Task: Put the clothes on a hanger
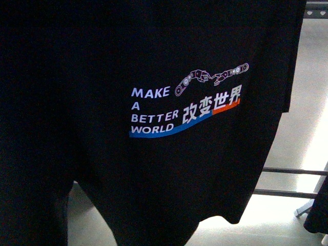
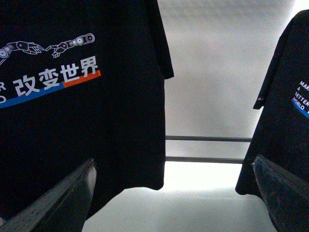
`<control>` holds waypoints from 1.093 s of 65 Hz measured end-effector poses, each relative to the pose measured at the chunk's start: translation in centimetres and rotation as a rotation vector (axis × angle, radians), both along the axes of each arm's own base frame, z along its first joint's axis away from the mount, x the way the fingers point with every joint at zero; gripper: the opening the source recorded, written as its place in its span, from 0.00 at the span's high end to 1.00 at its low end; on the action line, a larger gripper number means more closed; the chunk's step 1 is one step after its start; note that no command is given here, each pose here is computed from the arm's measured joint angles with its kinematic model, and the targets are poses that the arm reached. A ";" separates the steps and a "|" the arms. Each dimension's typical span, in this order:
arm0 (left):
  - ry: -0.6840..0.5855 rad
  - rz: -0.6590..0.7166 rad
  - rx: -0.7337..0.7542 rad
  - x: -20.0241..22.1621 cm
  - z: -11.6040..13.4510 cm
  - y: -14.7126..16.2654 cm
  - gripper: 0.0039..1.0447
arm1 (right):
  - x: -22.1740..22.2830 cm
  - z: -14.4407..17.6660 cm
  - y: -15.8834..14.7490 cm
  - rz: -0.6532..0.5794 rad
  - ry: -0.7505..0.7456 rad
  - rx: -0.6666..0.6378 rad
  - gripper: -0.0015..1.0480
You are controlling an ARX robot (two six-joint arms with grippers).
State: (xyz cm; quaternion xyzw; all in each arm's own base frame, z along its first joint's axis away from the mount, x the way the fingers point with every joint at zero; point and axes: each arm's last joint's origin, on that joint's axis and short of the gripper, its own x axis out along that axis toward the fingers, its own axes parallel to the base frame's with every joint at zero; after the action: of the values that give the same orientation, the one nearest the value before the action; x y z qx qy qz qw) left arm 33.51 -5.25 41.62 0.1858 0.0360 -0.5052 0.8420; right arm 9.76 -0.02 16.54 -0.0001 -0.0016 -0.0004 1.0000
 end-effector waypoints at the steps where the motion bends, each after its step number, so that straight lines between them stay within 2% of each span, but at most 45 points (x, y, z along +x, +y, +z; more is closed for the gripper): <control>1: 0.000 0.000 0.000 0.0 0.0 0.0 0.96 | 0.0 0.0 0.0 0.000 0.000 0.000 0.07; 23: 0.001 0.000 0.000 0.0 0.0 0.0 0.96 | 0.0 0.0 0.0 0.001 0.000 0.000 0.07; 28: 0.001 0.000 0.000 0.0 0.0 0.0 0.96 | 0.3 0.4 -0.2 0.133 -0.030 0.032 0.07; 33: 0.001 0.000 0.000 0.0 0.0 0.0 0.96 | 1.4 3.4 -2.5 0.263 -0.109 0.003 0.07; 44: 0.001 -0.007 -0.001 0.0 0.0 -0.2 0.96 | 4.2 10.4 -8.0 0.342 -0.200 -0.171 0.07; 54: 0.001 0.003 0.000 0.0 0.0 0.1 0.96 | 8.5 14.4 -12.1 0.441 -0.139 -0.144 0.07; 63: 0.002 -0.003 0.000 0.1 -0.1 -0.1 0.96 | 11.4 17.5 -13.6 0.523 -0.101 -0.138 0.07; 71: 0.004 -0.006 0.000 0.1 -0.1 -0.2 0.96 | 14.4 21.5 -13.1 0.583 -0.112 -0.233 0.07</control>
State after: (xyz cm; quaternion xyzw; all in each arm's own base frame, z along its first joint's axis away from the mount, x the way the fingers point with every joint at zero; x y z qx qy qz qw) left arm 33.62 -5.42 41.49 0.1849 0.0371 -0.5080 0.8405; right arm 24.12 -13.11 38.05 -0.1142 -0.0568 0.2866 0.9495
